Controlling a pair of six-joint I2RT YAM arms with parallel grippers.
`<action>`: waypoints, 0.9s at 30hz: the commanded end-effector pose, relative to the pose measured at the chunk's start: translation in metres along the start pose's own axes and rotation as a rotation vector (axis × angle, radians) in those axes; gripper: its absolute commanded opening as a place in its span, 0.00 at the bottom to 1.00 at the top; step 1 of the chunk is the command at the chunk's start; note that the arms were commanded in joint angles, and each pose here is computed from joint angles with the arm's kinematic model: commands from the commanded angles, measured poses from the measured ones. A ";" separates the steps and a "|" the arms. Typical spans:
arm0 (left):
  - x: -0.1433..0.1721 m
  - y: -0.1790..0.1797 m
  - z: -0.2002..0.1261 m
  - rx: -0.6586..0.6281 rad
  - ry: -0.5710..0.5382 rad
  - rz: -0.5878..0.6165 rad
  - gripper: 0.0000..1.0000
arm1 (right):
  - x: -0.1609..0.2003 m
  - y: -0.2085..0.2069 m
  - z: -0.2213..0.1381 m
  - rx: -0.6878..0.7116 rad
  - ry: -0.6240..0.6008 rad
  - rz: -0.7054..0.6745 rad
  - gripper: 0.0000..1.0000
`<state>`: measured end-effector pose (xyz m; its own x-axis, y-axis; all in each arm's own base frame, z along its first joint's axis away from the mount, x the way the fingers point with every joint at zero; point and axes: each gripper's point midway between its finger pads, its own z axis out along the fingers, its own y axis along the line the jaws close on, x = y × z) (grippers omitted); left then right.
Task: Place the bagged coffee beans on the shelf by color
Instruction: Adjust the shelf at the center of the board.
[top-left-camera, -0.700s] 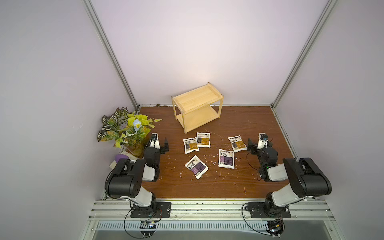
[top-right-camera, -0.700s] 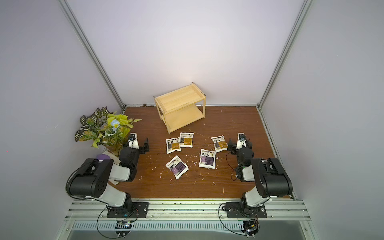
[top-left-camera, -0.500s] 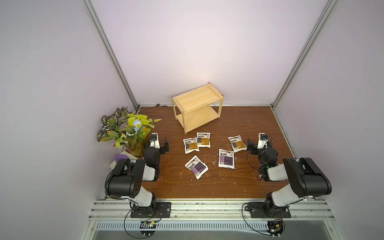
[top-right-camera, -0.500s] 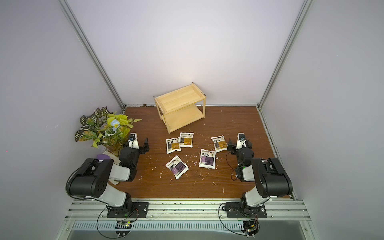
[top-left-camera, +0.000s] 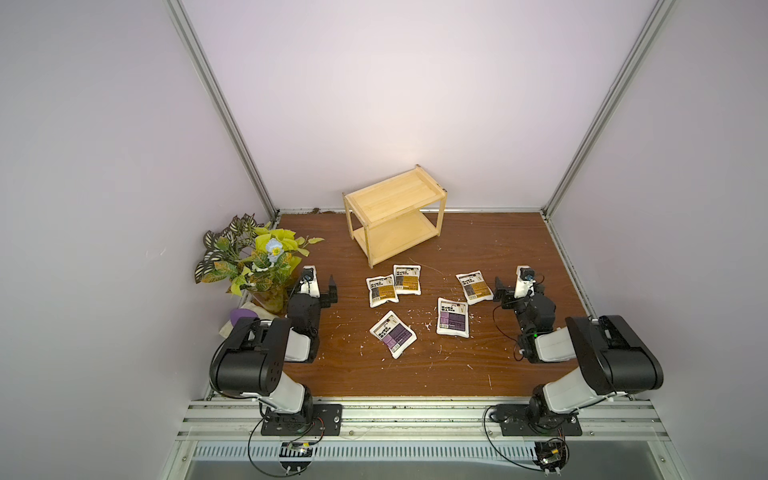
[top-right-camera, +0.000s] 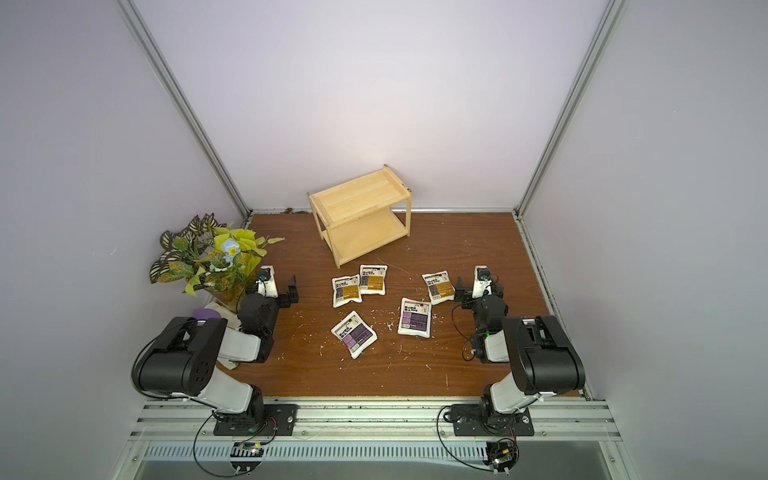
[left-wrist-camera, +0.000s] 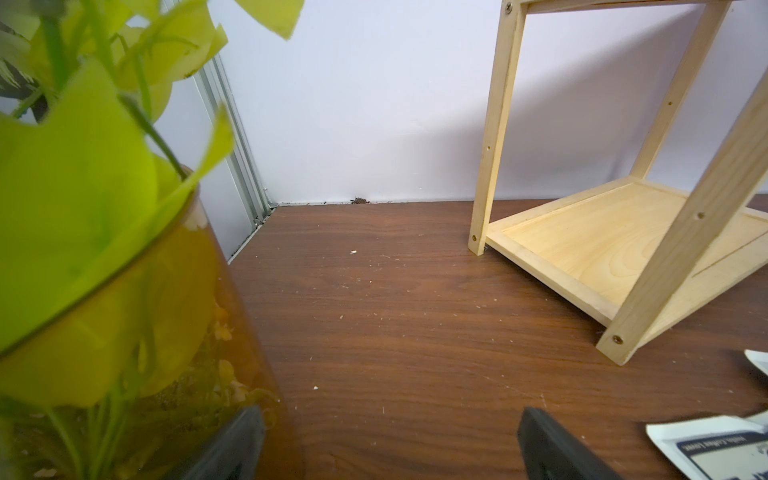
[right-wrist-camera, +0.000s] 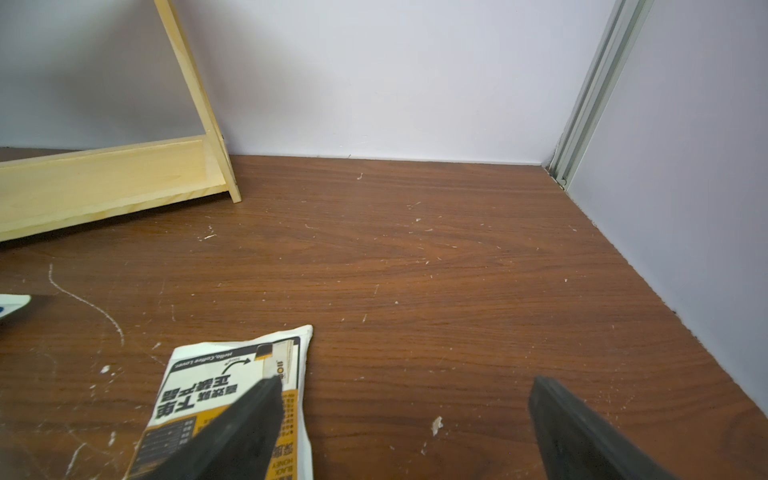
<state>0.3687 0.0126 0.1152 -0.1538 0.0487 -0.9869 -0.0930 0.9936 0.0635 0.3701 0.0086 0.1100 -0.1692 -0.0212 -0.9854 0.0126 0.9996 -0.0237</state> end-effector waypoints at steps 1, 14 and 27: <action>-0.009 0.003 0.002 -0.005 -0.030 -0.009 0.99 | -0.016 0.000 0.001 -0.003 -0.056 -0.009 0.99; -0.009 0.004 0.002 -0.008 -0.032 -0.009 0.99 | -0.015 -0.003 0.002 0.015 -0.050 0.004 1.00; -0.047 -0.012 0.000 -0.030 -0.037 0.078 1.00 | -0.052 -0.029 0.014 0.183 0.096 0.282 0.99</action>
<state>0.3767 0.0042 0.1525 -0.1074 0.0779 -0.9912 -0.0865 0.9924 0.0874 0.3949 -0.0052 0.1671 -0.1576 0.0929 -0.9831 0.1189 0.9901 0.0745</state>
